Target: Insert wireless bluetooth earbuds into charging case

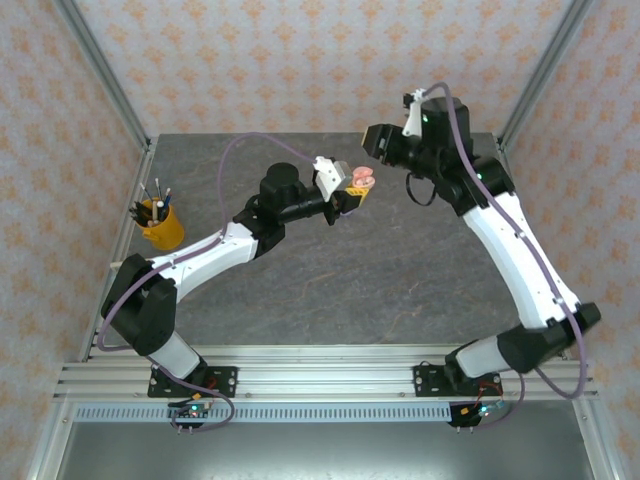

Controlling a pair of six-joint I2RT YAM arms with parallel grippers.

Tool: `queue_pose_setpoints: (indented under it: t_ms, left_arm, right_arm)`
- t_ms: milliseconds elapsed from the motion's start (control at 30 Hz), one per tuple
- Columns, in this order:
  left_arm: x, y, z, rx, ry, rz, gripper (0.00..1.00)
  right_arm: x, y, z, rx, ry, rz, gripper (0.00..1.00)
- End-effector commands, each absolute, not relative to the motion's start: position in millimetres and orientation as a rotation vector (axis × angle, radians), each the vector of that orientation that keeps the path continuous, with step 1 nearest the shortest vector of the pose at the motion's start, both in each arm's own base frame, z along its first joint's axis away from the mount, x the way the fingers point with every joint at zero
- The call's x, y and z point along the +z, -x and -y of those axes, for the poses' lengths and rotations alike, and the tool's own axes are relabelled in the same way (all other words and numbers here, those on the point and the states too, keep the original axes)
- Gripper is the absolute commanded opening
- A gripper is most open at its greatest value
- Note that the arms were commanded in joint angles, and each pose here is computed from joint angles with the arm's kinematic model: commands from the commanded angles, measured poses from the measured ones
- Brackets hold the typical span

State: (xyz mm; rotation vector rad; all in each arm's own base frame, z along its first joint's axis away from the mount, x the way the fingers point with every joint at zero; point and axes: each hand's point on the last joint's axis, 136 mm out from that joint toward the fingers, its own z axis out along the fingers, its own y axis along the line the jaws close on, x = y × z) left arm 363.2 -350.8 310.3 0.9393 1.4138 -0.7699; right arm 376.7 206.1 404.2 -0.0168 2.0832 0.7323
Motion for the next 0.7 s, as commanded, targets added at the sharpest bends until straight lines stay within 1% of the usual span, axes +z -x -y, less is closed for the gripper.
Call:
queue_pose_setpoints:
  t_ms: [0,133,200,267,500,567,633,667]
  left_arm:
    - [327.8,-350.9,352.3,-0.773,-0.972,-1.331,0.0]
    - [327.0,-351.4,351.6,-0.762,-0.974,-1.333,0.0]
    - [327.1,-352.9,351.0,-0.753,-0.971,-1.337,0.0]
    - [326.6,-355.8,349.5,-0.736,-0.961,-1.349,0.0]
    - [322.5,-367.8,347.4,-0.725,-0.924,-1.392,0.0]
    - [322.1,-369.6,347.4,-0.733,-0.917,-1.4,0.0]
    - [315.6,-370.5,348.6,-0.751,-0.911,-1.436,0.0]
    - [311.1,-371.1,348.8,-0.762,-0.905,-1.459,0.0]
  right_arm:
    - [357.4,-388.5,-209.4,0.651,0.027,-2.275,0.36]
    - [331.5,-394.2,-223.7,0.661,0.089,-2.404,0.26]
    - [325.5,-389.9,-228.6,0.682,0.117,-2.44,0.21]
    - [323.8,-381.5,-229.7,0.69,0.14,-2.453,0.18]
    - [325.4,-347.7,-212.6,0.645,0.133,-2.439,0.16]
    - [324.8,-344.1,-201.4,0.604,0.081,-2.423,0.17]
    - [322.7,-347.3,-179.8,0.507,-0.034,-2.394,0.21]
    - [321.0,-349.5,-169.8,0.476,-0.094,-2.384,0.21]
